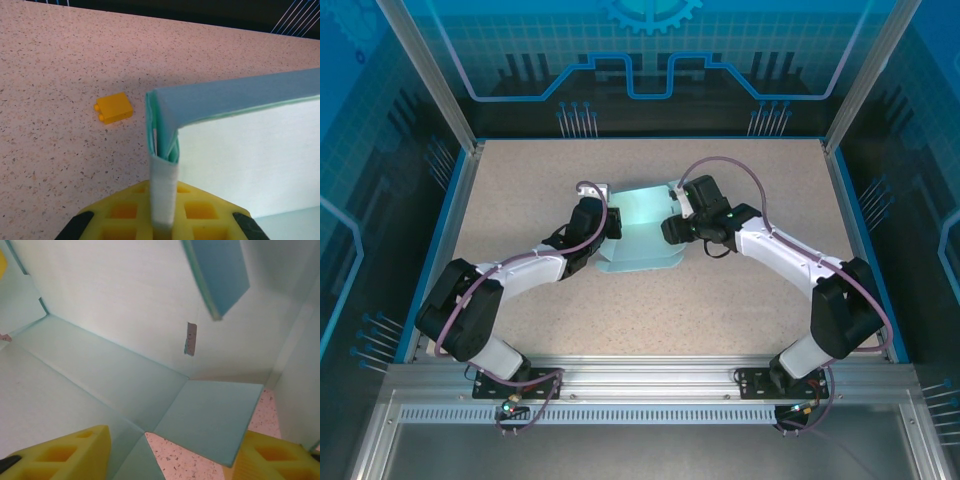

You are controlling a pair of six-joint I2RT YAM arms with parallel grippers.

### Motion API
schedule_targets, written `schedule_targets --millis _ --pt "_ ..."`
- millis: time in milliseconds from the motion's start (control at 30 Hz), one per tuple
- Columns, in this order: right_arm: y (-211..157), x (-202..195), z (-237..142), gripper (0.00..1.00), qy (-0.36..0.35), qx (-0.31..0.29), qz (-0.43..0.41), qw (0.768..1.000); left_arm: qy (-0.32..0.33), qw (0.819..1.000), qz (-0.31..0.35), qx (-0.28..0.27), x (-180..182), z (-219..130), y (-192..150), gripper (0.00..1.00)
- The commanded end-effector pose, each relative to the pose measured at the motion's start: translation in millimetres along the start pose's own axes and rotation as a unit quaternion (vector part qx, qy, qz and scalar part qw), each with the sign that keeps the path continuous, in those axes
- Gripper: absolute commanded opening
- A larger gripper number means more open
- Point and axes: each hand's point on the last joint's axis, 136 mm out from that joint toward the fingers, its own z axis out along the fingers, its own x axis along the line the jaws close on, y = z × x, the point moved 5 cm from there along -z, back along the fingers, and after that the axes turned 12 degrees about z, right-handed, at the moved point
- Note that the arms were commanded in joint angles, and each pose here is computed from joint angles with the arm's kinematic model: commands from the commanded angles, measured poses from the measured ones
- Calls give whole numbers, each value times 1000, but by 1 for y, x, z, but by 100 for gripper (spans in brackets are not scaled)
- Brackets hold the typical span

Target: Fold the paper box

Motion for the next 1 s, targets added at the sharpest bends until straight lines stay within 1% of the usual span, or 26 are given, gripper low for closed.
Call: schedule_targets --millis 0,300,433,500,600,667,767,967 --pt "27 14 -11 58 25 -76 -40 996 -38 999 21 23 -15 3 -7 6" --pt "31 26 -5 56 72 -104 -83 989 -41 999 22 27 -17 6 -8 6" --pt "29 29 -4 56 84 -107 -105 985 -42 998 24 29 -17 6 -8 6" --pt "28 29 -6 56 85 -108 -118 983 -42 998 25 28 -17 6 -8 6" --pt "26 23 -6 56 66 -104 -131 984 -45 998 25 28 -18 7 -7 6" --pt "28 14 -6 56 39 -100 -119 987 -40 998 28 29 -17 7 -7 6" --pt "31 -3 -9 56 3 -89 -80 993 -36 999 30 27 -16 7 -6 6" --pt "28 -17 -9 56 24 -72 -12 997 -38 999 29 25 -17 8 -4 6"
